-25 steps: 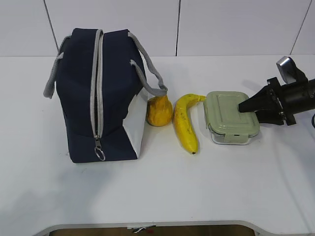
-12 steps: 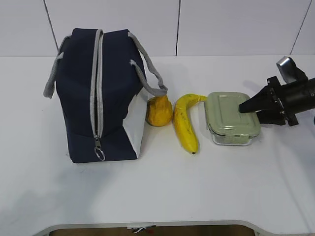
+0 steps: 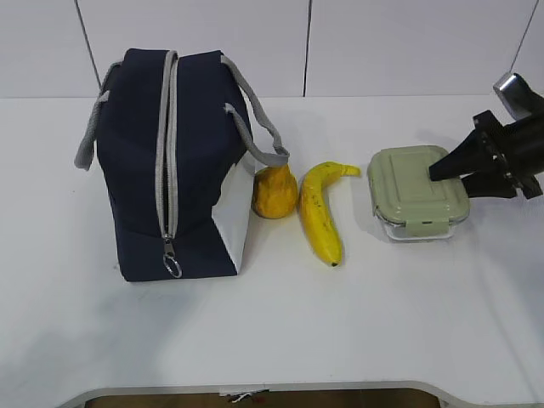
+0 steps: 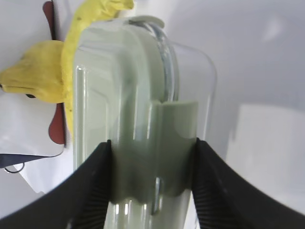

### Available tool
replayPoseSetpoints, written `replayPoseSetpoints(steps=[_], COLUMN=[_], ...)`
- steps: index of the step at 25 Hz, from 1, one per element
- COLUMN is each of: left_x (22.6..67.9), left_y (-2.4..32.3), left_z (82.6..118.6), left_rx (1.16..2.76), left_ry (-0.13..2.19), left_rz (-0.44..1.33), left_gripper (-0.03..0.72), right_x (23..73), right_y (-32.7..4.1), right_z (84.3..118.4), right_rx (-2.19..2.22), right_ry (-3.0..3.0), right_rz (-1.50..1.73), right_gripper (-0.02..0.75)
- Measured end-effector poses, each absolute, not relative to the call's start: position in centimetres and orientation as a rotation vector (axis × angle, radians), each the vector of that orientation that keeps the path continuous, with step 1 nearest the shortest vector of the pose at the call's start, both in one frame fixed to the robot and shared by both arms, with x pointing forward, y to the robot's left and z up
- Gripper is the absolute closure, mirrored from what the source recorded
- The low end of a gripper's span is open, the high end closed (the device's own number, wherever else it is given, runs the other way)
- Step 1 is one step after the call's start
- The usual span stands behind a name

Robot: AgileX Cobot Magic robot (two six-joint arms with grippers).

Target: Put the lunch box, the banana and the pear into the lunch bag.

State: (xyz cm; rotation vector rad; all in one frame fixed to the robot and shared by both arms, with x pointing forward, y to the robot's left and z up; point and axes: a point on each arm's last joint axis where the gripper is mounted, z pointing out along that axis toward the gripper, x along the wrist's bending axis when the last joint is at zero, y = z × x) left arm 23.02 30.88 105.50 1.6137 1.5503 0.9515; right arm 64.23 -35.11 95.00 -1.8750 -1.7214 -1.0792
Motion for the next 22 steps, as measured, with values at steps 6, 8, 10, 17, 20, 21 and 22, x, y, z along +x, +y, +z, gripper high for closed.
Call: replayPoseSetpoints(steps=[6,8,10,17,20,21,22], left_x=[23.0,23.0,23.0,24.0,25.6,26.3,26.9], left_y=[30.5,30.4,30.3,29.0,28.6,28.5,28.3], left_z=[105.5,105.5,105.5,106.9,108.4,108.9,109.3], left_rx=[1.606,1.602,1.598,1.550,1.519,1.520,1.520], left_ry=[1.537,1.530,1.524,1.473,1.458,1.466,1.471], left_rz=[0.904,0.884,0.871,0.727,0.684,0.665,0.646], left_gripper=[0.422,0.424,0.425,0.427,0.427,0.427,0.427], right_x=[64.0,63.8,63.8,63.0,62.5,62.3,62.2], right_y=[-35.0,-34.9,-34.7,-34.0,-32.9,-32.4,-31.6], right_z=[97.0,97.9,98.9,103.7,105.2,105.7,106.3], right_rx=[-1.909,-1.912,-1.909,-1.878,-1.845,-1.829,-1.804], right_ry=[-1.691,-1.686,-1.668,-1.647,-1.682,-1.700,-1.719], right_rz=[-1.109,-1.137,-1.182,-1.364,-1.398,-1.407,-1.414], right_gripper=[0.359,0.359,0.359,0.359,0.359,0.359,0.360])
